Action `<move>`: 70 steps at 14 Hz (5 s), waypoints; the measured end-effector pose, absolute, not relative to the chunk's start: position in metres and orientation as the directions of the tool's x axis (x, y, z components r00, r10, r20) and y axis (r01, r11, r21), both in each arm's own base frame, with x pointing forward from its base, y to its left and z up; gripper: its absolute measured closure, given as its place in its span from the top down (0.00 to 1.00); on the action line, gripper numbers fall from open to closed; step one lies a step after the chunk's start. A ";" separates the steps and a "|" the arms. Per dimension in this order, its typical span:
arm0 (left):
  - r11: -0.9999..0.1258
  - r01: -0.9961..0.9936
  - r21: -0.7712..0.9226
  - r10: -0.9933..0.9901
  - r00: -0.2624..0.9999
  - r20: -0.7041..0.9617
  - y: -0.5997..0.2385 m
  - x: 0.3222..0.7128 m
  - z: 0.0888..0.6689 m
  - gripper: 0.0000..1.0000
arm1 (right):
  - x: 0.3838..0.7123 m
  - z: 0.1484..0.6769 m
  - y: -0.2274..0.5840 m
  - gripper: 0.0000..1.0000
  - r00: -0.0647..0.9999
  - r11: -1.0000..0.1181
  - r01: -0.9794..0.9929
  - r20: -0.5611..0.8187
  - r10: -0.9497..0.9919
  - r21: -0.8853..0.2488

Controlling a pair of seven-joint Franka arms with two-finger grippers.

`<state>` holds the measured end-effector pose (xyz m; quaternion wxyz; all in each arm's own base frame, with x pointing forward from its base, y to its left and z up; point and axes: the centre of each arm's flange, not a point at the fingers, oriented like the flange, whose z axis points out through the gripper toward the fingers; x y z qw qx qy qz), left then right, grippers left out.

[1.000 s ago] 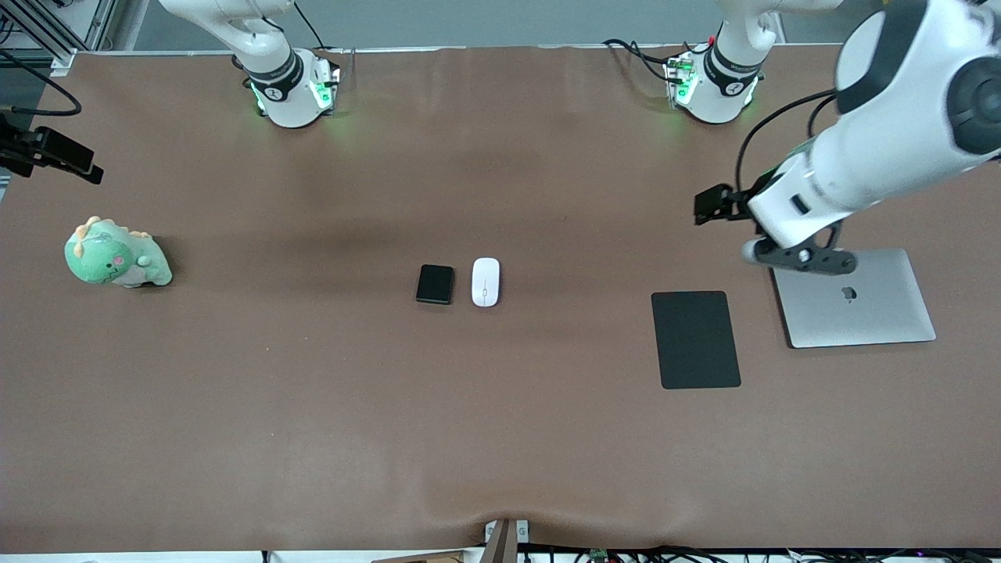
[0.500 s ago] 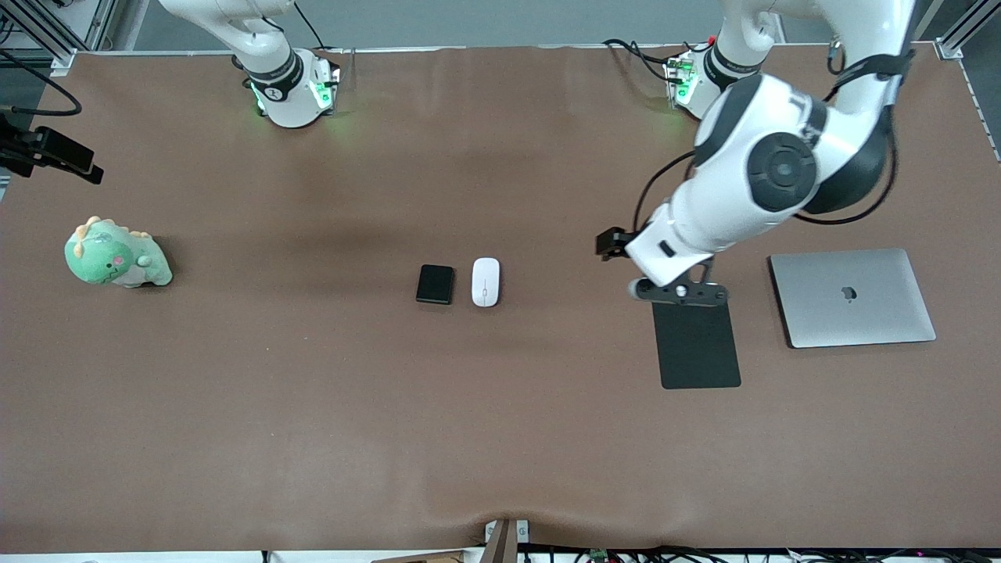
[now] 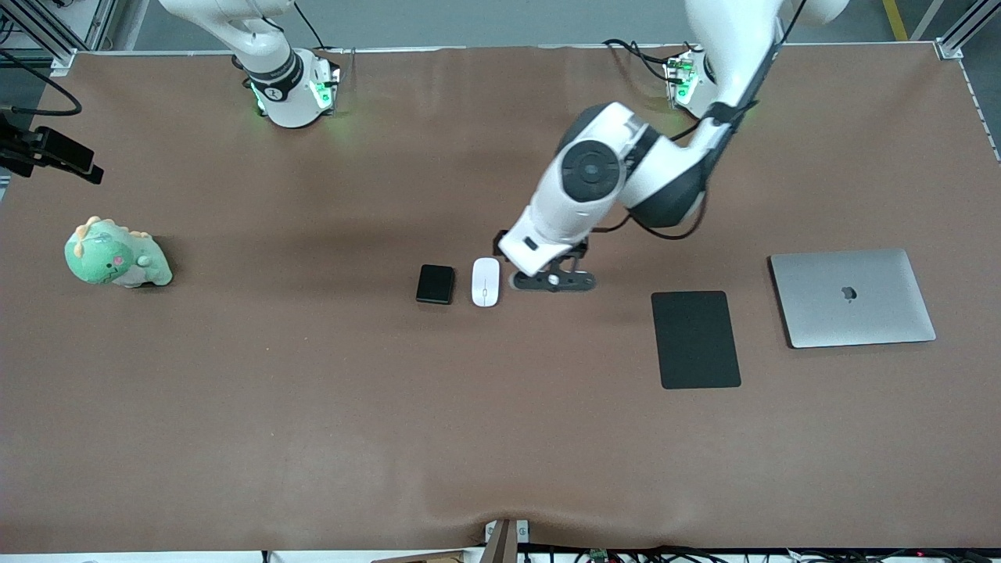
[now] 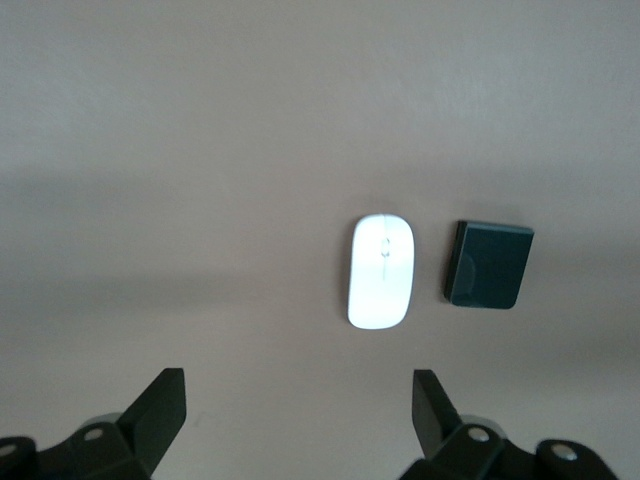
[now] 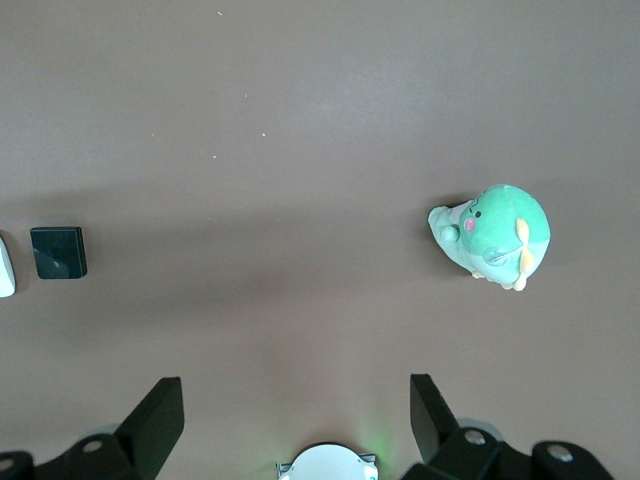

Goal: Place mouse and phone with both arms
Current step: 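Position the open left gripper above the white mouse, then lower the left gripper and close it on the white mouse, then carry the mouse with the left gripper while the right gripper reaches the phone, then lower the mouse onto the pad while the right gripper grasps the phone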

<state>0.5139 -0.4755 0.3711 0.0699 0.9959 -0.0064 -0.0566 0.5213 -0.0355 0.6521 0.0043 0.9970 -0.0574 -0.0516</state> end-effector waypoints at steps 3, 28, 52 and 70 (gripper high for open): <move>-0.991 -0.029 0.128 -0.045 0.992 -0.122 -0.498 0.496 0.356 1.00 | 0.521 0.653 -0.035 1.00 0.988 -0.993 -0.113 -0.101 -0.114 0.014; -0.998 -0.060 0.021 -0.058 0.996 0.073 -0.566 0.470 0.172 1.00 | 0.603 0.499 -0.035 1.00 0.957 -0.994 -0.102 -0.269 -0.112 0.049; -0.994 -0.108 0.002 -0.108 0.994 -0.002 -0.184 0.633 0.186 0.60 | 0.614 0.428 0.172 1.00 0.948 -0.984 -0.174 -0.277 -0.160 -0.028; -0.990 -0.141 0.000 -0.141 0.989 0.036 -0.137 0.643 0.202 1.00 | 0.558 0.264 0.328 1.00 0.966 -0.970 -0.228 -0.142 -0.216 -0.082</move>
